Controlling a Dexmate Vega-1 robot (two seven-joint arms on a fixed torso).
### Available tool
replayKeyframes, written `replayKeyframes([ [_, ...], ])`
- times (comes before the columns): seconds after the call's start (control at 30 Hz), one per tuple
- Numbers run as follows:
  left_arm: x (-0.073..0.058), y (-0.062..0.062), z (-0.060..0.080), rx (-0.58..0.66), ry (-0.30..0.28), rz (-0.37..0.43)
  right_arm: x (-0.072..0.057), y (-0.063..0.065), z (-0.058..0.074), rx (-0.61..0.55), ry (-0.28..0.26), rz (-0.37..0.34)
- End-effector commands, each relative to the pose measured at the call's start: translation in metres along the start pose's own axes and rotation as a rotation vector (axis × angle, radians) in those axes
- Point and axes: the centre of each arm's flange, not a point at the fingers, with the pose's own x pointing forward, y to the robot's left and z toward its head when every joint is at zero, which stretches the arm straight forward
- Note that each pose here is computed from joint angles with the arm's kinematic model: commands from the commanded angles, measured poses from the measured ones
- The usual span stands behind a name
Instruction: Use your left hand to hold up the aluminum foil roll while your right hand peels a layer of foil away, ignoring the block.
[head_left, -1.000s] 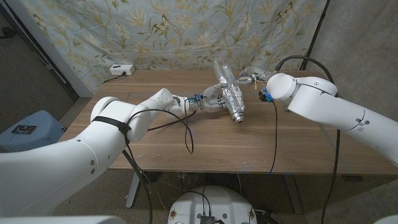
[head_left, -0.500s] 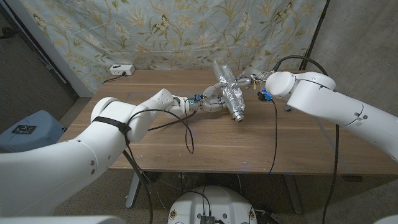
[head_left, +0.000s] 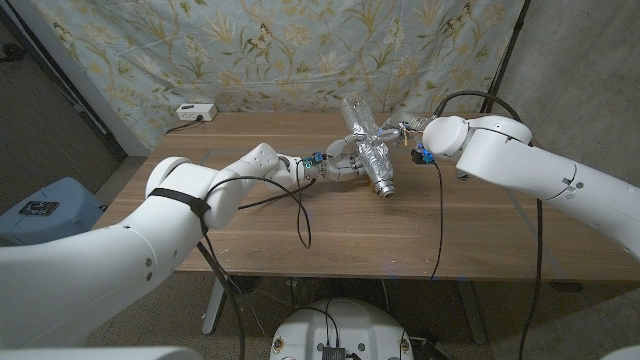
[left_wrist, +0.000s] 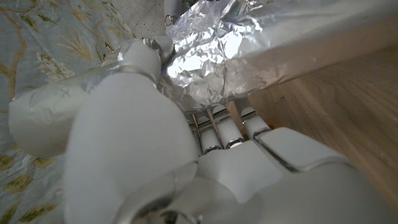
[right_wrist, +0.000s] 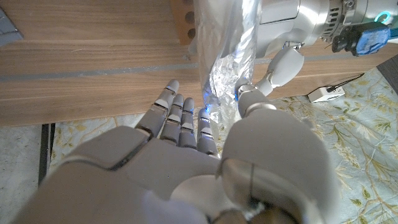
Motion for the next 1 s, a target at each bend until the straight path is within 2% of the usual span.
replayKeyframes([
  [0.03, -0.001, -0.002, -0.001, -0.002, 0.011, -0.007, -0.001, 0.001, 0.0, -0.02, 0.01, -0.004],
  [0.57, -0.004, 0.0, -0.002, 0.011, 0.033, 0.001, -0.01, -0.006, -0.01, -0.006, 0.024, -0.005],
  [0.73, -0.003, 0.0, -0.003, 0.01, 0.034, -0.002, -0.013, -0.01, -0.009, -0.007, 0.025, 0.009],
  [1.0, -0.002, 0.0, -0.005, 0.015, 0.033, -0.016, -0.007, -0.013, -0.013, -0.002, 0.049, 0.032],
])
